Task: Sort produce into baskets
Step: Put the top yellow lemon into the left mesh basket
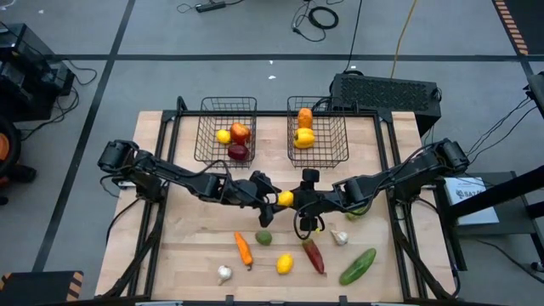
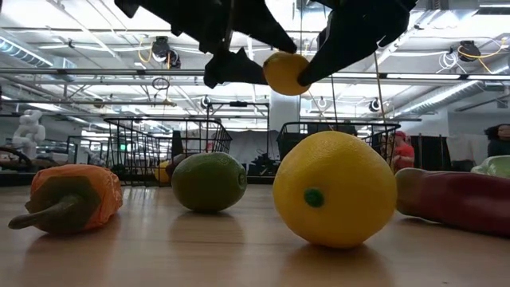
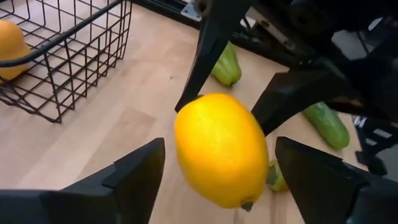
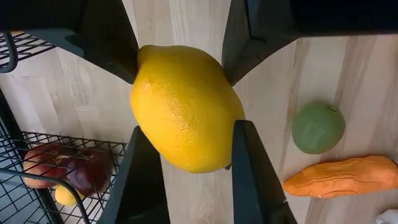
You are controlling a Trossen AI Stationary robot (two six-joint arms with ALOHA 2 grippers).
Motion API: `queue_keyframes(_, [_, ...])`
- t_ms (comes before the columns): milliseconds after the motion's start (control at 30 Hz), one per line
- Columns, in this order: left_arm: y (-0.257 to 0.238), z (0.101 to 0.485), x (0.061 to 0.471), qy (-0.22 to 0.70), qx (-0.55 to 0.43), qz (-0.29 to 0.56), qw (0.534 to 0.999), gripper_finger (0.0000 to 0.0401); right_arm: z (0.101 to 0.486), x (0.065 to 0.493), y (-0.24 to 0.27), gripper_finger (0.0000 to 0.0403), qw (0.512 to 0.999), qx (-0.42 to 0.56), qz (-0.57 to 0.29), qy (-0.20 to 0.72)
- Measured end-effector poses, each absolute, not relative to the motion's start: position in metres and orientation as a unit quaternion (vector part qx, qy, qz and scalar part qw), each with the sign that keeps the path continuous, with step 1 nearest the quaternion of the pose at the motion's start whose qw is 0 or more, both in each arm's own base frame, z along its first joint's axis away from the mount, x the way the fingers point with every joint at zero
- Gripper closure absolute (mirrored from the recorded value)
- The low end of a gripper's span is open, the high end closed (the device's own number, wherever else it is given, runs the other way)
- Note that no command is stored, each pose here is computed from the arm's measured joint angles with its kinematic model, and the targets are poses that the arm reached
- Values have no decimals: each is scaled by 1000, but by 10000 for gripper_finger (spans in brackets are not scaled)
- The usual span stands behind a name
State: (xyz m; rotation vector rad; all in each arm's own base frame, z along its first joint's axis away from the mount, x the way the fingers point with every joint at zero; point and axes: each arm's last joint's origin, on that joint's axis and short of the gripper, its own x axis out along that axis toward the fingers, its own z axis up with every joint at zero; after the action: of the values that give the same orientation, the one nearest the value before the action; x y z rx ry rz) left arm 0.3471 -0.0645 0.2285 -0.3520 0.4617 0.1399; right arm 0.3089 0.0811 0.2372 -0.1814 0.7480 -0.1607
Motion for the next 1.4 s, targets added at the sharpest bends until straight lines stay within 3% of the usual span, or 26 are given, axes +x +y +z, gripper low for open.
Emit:
queue_keyframes(500, [-58,227,348,248,-168,35,953,191,237,309,81,206,924,-87,-78,365])
queue_keyframes(833, [-56,227,348,248,-157,30,955,204,237,309,81,203,924,-85,-81,364])
queue_keyframes(933, [-56,230,347,247,-147,18,958,204,237,309,81,176,926,-78,-81,361])
queue_keyframes(1200, [-54,244,336,252,-118,5,961,205,251,311,81,40,925,-64,-106,359])
queue_keyframes(1400, [-45,256,313,301,-79,23,950,205,273,292,75,7,900,-51,-172,396])
